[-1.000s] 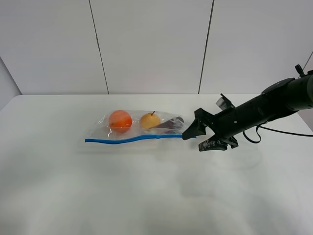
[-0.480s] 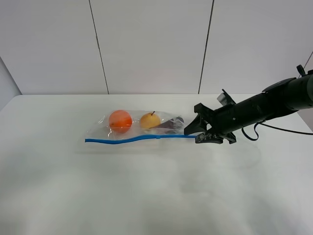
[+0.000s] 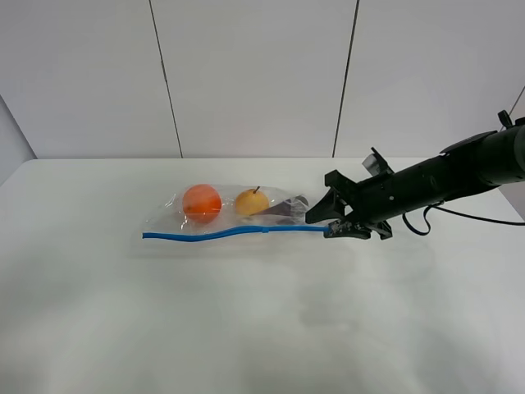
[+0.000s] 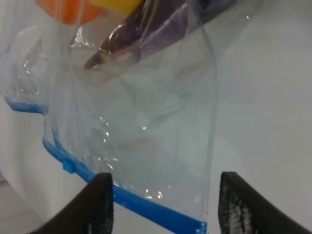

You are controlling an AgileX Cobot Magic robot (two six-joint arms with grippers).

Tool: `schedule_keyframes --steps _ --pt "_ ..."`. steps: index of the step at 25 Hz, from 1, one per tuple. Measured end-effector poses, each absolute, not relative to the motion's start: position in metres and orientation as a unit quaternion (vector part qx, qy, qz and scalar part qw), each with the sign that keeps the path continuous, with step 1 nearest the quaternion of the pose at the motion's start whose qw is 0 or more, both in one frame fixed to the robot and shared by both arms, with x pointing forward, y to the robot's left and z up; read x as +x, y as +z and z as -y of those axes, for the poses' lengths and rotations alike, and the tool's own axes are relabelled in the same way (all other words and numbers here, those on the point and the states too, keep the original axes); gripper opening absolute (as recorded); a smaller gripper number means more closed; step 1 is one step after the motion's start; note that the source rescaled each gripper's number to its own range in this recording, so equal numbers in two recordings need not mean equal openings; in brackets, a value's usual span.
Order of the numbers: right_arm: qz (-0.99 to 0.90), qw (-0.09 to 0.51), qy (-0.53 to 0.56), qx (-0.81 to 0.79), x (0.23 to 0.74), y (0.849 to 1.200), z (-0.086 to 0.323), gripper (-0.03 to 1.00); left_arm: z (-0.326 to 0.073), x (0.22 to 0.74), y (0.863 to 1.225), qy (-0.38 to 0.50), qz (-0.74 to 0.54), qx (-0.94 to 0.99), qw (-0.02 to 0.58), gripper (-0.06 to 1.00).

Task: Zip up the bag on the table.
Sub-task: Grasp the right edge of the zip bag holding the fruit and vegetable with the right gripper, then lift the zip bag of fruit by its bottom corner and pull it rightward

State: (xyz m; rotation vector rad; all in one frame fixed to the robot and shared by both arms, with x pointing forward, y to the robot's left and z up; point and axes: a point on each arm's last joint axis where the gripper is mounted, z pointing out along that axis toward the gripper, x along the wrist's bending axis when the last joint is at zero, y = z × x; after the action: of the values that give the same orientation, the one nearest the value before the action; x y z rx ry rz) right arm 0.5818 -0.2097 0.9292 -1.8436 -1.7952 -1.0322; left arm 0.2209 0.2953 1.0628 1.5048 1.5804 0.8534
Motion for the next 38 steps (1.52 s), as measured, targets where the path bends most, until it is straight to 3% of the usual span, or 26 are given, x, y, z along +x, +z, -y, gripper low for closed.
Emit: schedule_keyframes --steps 10,23,30,34,38 --pt "0.634 0.190 -0.370 -0.652 0.5814 0.9301 0.2087 0.53 -0.2951 0.2209 1.0629 0.335 -0.621 0.592 0.390 1.00" --pt "0.637 0.195 -0.369 -0.648 0.5804 0.9304 0.2081 0.25 -0.2952 0.2209 1.0629 0.335 -0.621 0.592 0.389 1.00" --pt "0.639 0.194 -0.370 -0.646 0.5804 0.9304 0.2081 0.20 -0.2952 0.2209 1.0629 0.335 -0.621 0.592 0.389 1.00" --pt "0.643 0.193 -0.371 -0.642 0.5803 0.9305 0.2080 0.01 -0.2952 0.2209 1.0629 0.335 -0.621 0.592 0.389 1.00" --pt "0.649 0.192 -0.373 -0.635 0.5799 0.9307 0.2077 0.00 -0.2952 0.2209 1.0629 0.335 -0.621 0.592 0.389 1.00"
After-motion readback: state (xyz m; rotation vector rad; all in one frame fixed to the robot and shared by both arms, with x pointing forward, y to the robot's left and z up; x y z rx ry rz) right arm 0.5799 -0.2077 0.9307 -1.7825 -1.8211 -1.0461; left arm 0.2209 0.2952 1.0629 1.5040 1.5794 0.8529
